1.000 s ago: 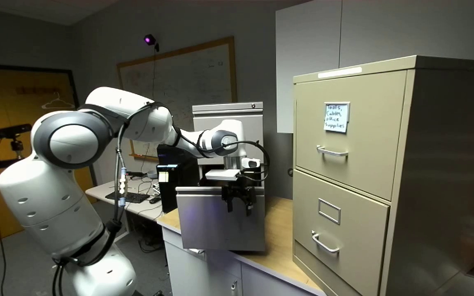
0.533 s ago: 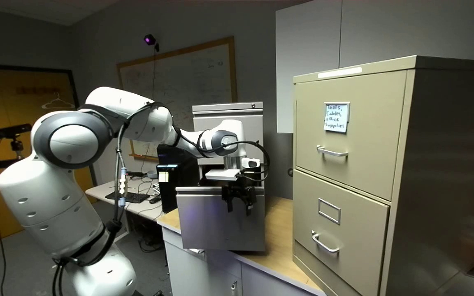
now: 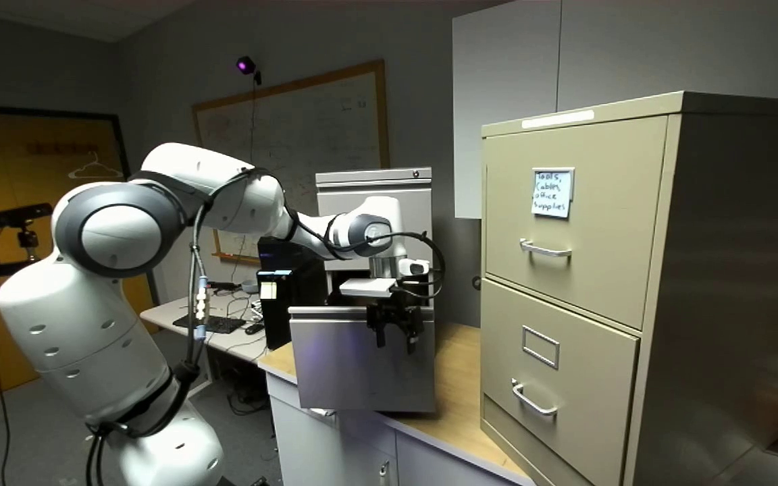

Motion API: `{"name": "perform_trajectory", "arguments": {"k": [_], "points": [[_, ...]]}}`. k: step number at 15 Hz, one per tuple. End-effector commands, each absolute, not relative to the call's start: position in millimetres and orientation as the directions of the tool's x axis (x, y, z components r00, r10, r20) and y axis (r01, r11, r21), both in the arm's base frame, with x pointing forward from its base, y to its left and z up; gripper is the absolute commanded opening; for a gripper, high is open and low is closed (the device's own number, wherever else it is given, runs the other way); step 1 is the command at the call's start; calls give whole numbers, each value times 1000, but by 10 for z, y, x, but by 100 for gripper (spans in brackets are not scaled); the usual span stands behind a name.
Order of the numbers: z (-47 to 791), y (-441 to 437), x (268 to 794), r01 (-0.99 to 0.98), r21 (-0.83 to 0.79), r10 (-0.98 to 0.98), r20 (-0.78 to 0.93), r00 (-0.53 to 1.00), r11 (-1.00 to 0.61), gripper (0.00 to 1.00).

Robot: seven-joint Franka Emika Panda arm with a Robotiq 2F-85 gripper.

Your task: Close the bottom drawer of the white file cabinet

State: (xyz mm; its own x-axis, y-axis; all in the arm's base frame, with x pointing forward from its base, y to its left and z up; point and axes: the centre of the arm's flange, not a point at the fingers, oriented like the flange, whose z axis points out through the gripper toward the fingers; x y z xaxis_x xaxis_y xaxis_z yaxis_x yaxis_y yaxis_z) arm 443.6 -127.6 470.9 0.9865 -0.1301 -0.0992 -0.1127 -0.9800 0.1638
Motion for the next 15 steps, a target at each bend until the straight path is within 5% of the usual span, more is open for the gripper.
{"name": "perform_trajectory", "arguments": {"k": [1,2,11,15], "points": [[4777,-1427,4534,-145,125,-153,-56,987,-982,75],[4763,-1475,4554,-157,109,-163,-49,985,-981,75],[4689,-1746,4723,-200,-319,-219,26,975,-927,5],[4831,-1892,4901,-177,-480,-273,138,952,-860,3]]}}
